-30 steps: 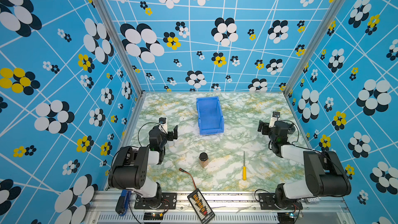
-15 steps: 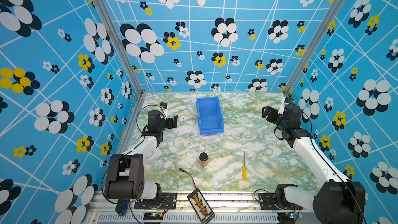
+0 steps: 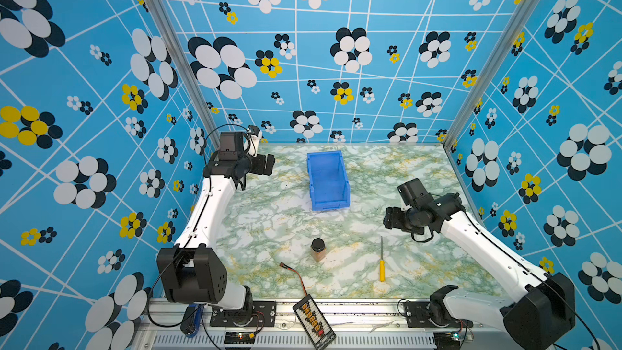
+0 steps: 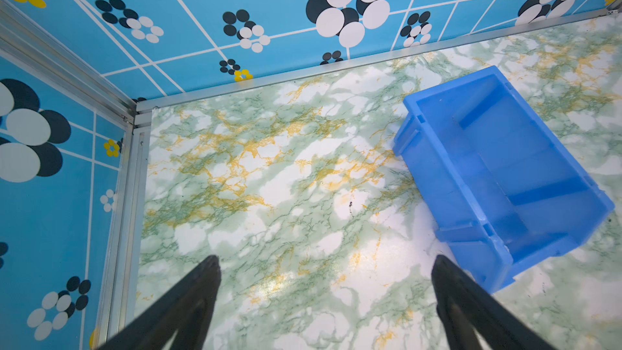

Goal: Put the screwdriver in the bin
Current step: Pick up the screwdriver from the bottom-center of the table.

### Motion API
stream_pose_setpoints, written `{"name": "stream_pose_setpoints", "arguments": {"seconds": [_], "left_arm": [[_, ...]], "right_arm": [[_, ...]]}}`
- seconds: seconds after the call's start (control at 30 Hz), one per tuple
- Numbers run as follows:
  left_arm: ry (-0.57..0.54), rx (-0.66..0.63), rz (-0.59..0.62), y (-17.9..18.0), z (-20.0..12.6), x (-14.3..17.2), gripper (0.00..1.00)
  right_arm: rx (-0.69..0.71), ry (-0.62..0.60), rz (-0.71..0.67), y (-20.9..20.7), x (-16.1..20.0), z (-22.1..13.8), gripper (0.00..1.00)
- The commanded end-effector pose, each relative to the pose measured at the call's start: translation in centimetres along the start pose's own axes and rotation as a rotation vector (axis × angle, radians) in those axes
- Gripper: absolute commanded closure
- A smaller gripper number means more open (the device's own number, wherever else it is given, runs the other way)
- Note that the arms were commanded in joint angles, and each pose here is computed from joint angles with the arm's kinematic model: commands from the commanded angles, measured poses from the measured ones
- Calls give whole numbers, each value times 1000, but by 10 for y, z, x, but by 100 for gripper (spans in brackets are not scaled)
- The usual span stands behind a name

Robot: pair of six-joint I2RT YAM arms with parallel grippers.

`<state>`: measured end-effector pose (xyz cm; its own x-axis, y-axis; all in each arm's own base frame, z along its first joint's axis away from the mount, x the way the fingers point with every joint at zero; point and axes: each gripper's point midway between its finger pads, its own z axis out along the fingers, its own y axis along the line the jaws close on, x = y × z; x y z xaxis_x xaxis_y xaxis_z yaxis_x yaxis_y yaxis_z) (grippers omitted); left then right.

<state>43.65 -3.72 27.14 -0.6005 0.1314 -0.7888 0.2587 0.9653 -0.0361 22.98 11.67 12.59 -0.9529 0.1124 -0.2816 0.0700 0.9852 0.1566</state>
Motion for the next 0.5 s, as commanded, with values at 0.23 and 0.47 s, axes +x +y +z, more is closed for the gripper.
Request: {"name": "stream_pose_setpoints", "arguments": {"seconds": [0.23,0.47], "left_arm": [[126,170,-164,-27,1,6,1],[96,134,-146,-22,-4,0,1]], "right_arm": [[-1,256,7,11,111,34,32],[29,234,-21,20,110,62,36]]}}
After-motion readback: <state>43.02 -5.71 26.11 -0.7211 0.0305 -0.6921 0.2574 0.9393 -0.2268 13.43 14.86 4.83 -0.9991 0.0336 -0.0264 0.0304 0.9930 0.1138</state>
